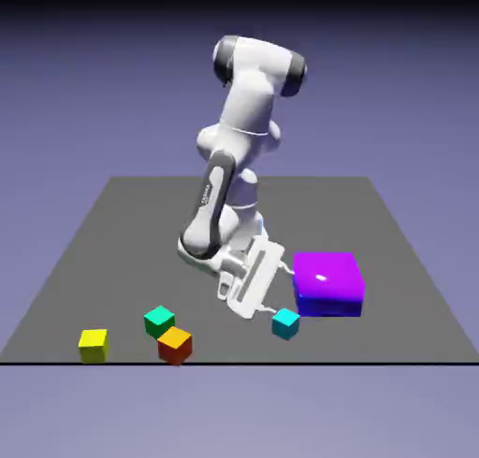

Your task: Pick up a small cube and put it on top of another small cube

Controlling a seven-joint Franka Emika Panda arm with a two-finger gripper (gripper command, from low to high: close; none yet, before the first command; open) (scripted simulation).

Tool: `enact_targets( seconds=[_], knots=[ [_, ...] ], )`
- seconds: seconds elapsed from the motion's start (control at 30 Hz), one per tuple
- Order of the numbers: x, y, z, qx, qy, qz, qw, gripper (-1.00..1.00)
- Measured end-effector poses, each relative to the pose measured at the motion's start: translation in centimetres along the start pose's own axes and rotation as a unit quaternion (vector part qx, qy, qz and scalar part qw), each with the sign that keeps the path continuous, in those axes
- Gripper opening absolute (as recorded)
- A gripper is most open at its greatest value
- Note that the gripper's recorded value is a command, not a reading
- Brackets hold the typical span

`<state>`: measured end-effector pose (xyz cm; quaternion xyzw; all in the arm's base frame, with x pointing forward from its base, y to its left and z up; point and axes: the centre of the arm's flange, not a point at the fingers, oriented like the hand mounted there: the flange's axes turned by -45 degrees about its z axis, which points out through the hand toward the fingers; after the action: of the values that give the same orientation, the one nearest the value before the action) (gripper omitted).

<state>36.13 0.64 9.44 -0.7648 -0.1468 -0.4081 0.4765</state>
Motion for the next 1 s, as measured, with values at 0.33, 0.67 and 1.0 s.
enact_targets(
  seconds=[0.33, 0.67, 1.0],
  knots=[
    [-3.3, 1.3, -0.5, -0.071, 0.021, -0.232, 0.97, 0.0],
    [-2.9, 3.1, 4.8, -0.077, 0.026, -0.312, 0.947, -1.0],
    [0.6, 3.6, -7.3, -0.216, 0.075, -0.279, 0.933, -1.0]
  ],
)
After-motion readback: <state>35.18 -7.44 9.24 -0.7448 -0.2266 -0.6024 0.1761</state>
